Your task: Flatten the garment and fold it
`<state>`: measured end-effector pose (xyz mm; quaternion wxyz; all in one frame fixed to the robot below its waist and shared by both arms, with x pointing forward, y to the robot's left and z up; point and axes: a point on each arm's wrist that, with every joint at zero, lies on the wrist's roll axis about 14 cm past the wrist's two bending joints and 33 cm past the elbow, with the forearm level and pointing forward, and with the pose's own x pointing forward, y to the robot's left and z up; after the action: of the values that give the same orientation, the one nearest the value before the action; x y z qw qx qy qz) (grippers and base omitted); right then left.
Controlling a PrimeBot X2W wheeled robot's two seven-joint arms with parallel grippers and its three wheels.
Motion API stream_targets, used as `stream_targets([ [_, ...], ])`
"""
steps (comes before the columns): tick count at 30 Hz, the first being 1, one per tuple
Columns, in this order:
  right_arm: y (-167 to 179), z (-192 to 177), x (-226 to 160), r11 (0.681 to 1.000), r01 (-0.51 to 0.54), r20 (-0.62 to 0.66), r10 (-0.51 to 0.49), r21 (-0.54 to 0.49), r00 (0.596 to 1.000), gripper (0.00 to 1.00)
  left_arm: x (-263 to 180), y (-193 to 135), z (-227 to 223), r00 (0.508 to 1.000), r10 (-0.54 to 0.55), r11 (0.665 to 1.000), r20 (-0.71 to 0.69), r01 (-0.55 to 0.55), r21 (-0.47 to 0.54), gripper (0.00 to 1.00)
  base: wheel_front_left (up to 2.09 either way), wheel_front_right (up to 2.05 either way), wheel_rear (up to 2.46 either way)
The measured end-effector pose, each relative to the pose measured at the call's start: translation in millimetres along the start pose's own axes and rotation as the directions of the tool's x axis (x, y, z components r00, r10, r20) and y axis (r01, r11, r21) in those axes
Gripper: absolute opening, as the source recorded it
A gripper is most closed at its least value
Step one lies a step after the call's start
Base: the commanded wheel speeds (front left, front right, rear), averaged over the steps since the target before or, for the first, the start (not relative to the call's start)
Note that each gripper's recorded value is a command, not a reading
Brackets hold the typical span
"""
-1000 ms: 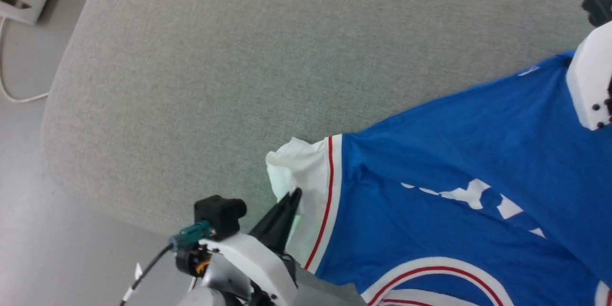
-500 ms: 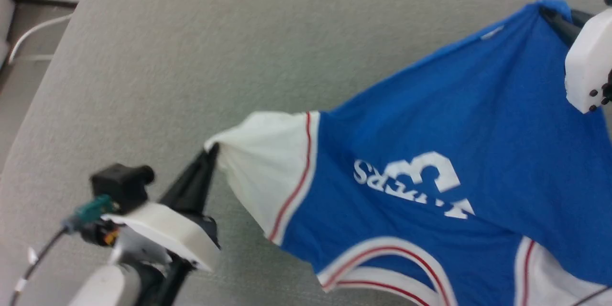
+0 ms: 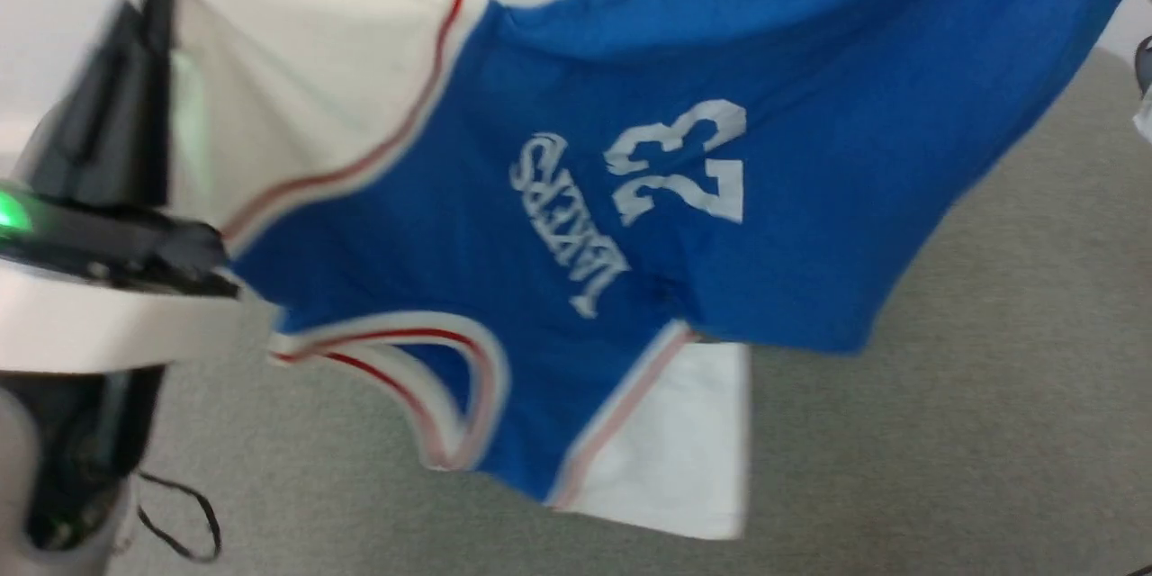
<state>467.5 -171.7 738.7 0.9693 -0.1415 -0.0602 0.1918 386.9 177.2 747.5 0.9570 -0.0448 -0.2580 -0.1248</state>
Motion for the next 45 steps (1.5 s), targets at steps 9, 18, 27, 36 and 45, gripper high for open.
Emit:
stream_targets([
  [9,-28.2,42.7,-59.3,0.993,0.115,0.097,-0.114,-0.010,0.989,0.00,36.0,-29.8,93.7,0.942,-0.115,0.993,0.314,0.106,0.046,0.00,0.00,0.00,0.00],
  [18,-55.8,43.1,-55.3,0.983,0.181,0.134,-0.182,0.021,0.974,0.00,85.7,-27.8,114.1,0.904,-0.163,0.986,0.395,0.136,0.097,0.00,0.00,0.00,0.00],
  [27,-90.8,21.0,22.3,0.975,0.212,0.148,-0.221,0.072,0.964,0.00,175.7,8.7,55.0,0.944,-0.138,0.987,0.300,0.107,0.118,0.00,0.00,0.00,0.00],
  [36,-113.1,-32.6,122.0,0.968,0.239,0.142,-0.249,0.081,0.958,0.00,251.7,45.8,-20.9,0.954,-0.056,0.997,0.294,0.036,0.073,0.00,0.00,0.00,0.00],
  [45,-120.5,-83.2,184.4,0.965,0.260,0.178,-0.261,0.029,0.949,0.00,283.3,70.5,-53.6,0.906,0.009,0.998,0.424,-0.036,0.054,0.00,0.00,0.00,0.00],
])
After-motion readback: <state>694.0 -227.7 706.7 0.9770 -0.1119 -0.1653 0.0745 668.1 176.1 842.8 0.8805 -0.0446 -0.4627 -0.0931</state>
